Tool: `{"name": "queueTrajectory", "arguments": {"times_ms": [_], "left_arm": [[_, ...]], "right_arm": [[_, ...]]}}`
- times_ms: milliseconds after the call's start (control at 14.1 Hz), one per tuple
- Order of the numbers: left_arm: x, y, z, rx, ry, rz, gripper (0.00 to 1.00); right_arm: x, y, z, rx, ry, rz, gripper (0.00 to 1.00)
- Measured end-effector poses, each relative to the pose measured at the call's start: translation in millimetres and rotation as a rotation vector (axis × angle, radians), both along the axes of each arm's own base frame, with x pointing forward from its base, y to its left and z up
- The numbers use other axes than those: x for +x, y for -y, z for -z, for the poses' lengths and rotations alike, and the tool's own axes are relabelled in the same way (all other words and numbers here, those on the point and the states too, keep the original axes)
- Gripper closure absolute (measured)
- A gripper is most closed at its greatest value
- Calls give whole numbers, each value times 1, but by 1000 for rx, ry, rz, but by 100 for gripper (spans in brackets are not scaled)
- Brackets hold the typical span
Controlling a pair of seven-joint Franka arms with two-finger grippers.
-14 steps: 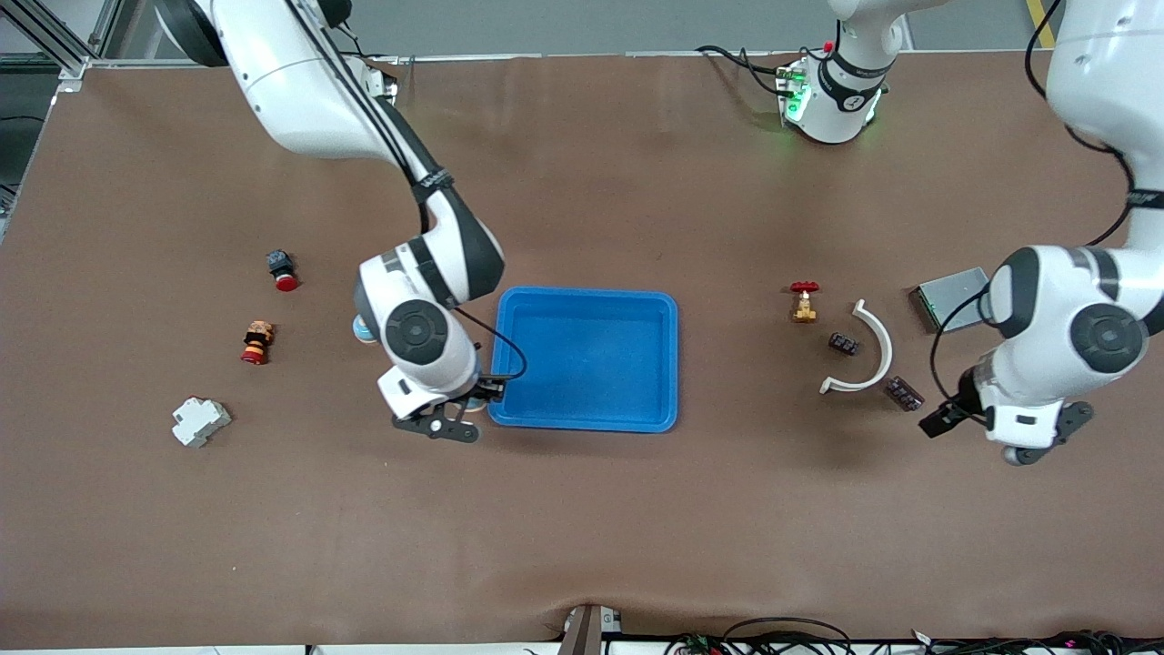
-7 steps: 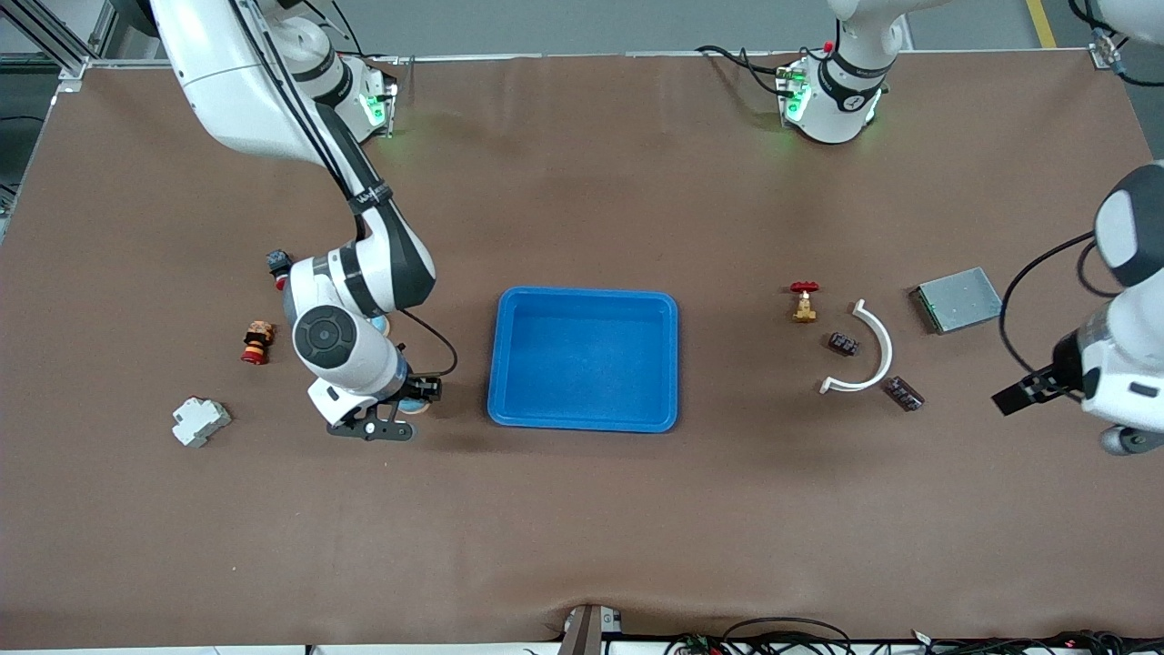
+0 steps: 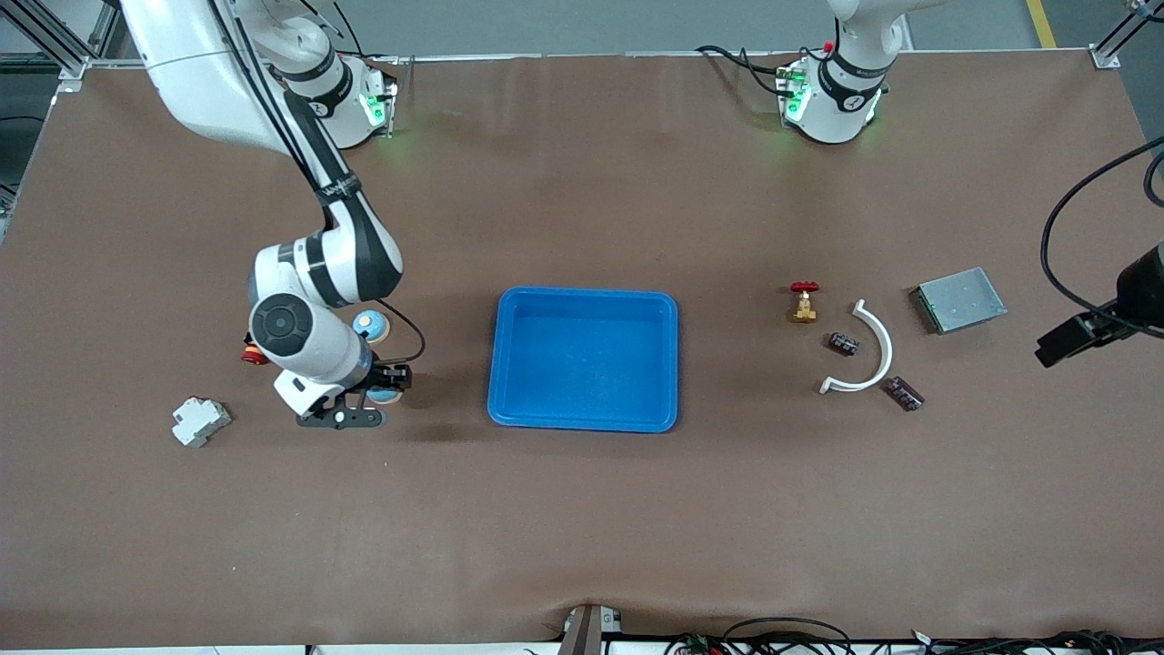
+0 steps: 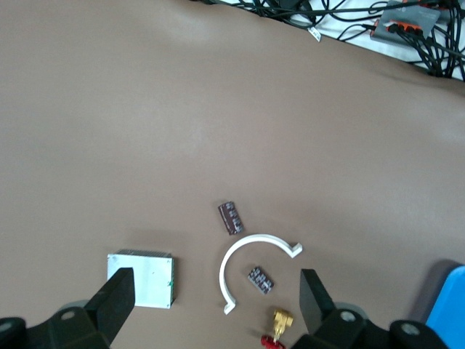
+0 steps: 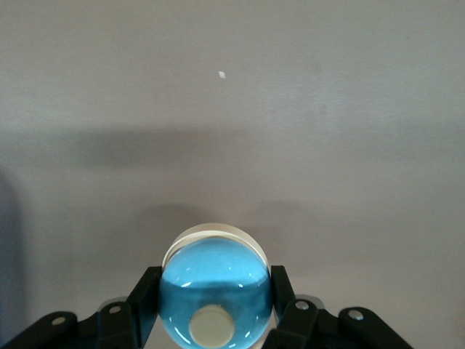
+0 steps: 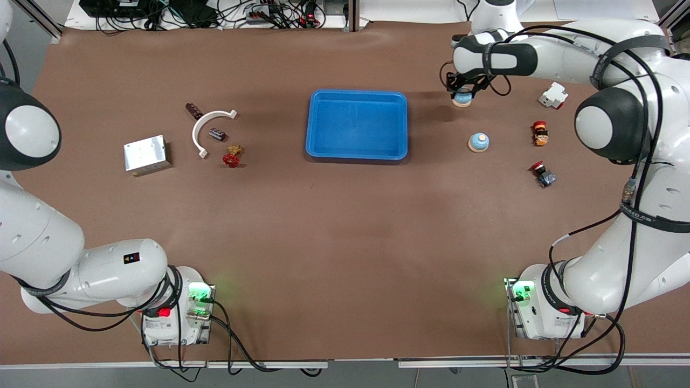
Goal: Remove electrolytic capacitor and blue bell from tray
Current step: 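Carry the bell toward the first bell while the left gripper returns, then lower the bell beside the first bell and open the right gripper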
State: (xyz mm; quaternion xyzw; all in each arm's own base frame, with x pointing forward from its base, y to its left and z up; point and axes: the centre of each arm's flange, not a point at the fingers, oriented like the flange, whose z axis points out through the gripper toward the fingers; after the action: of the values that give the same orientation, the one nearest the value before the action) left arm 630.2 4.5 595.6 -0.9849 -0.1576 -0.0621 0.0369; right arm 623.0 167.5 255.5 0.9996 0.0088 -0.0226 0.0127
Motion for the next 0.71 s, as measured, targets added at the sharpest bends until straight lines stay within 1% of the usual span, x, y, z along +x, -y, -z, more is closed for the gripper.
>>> {"name": "queueTrajectory", "arguments": {"times_ms": [212, 354, 566, 708], "left_arm": [[-16, 7, -17, -8, -26, 20, 0], [-29, 10, -31, -20, -44, 61, 0], [-51, 10, -50, -25, -78, 93, 0], [-66, 10, -58, -56, -86, 120, 0]], "right_arm": [[-2, 26, 2, 5, 5, -30, 35], [-4, 42, 7, 8, 13, -44, 35], [-10, 49, 19, 11, 27, -53, 35], [-13, 49, 23, 13, 36, -58, 35]]}}
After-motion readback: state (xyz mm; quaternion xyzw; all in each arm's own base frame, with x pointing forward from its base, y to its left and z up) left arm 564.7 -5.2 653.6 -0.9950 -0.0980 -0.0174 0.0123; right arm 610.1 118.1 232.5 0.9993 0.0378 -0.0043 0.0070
